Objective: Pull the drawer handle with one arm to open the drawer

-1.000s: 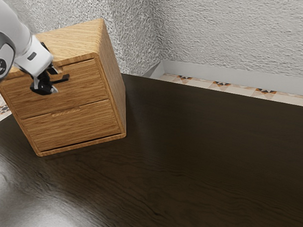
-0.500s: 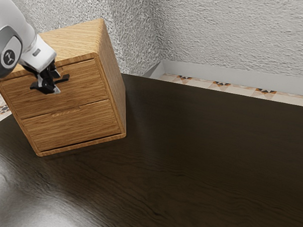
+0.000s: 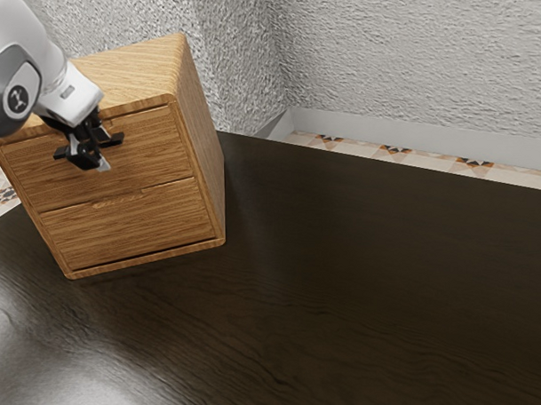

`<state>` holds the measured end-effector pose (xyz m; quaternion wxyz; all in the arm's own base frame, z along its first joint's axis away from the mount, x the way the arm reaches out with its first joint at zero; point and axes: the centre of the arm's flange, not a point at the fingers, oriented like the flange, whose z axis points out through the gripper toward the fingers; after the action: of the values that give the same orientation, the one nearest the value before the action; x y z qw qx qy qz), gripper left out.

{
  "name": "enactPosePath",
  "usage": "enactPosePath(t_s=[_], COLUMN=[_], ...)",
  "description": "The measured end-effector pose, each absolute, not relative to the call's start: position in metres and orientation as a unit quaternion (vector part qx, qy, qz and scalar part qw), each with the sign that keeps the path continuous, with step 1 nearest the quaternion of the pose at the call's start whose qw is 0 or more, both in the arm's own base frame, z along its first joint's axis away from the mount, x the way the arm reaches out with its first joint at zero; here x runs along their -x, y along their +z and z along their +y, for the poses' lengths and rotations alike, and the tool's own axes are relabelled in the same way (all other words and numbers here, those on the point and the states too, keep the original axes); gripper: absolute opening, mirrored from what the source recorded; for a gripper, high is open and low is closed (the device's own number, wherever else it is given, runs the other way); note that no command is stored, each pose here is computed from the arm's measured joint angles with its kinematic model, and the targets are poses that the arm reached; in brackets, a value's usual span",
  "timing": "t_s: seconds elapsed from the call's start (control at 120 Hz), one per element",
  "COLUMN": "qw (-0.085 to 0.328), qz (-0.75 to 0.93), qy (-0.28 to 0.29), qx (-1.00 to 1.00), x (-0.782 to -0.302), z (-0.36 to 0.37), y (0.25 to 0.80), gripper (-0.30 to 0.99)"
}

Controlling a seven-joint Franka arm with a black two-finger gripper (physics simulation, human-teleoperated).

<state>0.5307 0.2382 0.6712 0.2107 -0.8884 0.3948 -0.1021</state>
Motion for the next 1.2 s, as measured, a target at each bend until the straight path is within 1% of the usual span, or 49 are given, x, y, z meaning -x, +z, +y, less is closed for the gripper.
enactPosePath(t_s=[0.175,0.342,0.4,0.592,0.733,0.892,1.008,1.2], qw=[0.211,0.208,0.206,0.207,0.207,0.201,0.196,0.183], qz=[0.380,0.360,0.357,0.355,0.364,0.384,0.387,0.391], qy=[-0.101,-0.093,-0.092,-0.094,-0.101,-0.101,-0.098,-0.094], qx=[0.895,0.905,0.906,0.907,0.902,0.896,0.896,0.897], x=[-0.519,-0.510,-0.510,-0.510,-0.508,-0.508,-0.506,-0.477], z=[0.251,0.274,0.276,0.276,0.259,0.230,0.224,0.208], y=[0.677,0.672,0.670,0.669,0.676,0.679,0.680,0.676], gripper=[0.33,0.33,0.29,0.05,-0.04,-0.07,-0.08,-0.10])
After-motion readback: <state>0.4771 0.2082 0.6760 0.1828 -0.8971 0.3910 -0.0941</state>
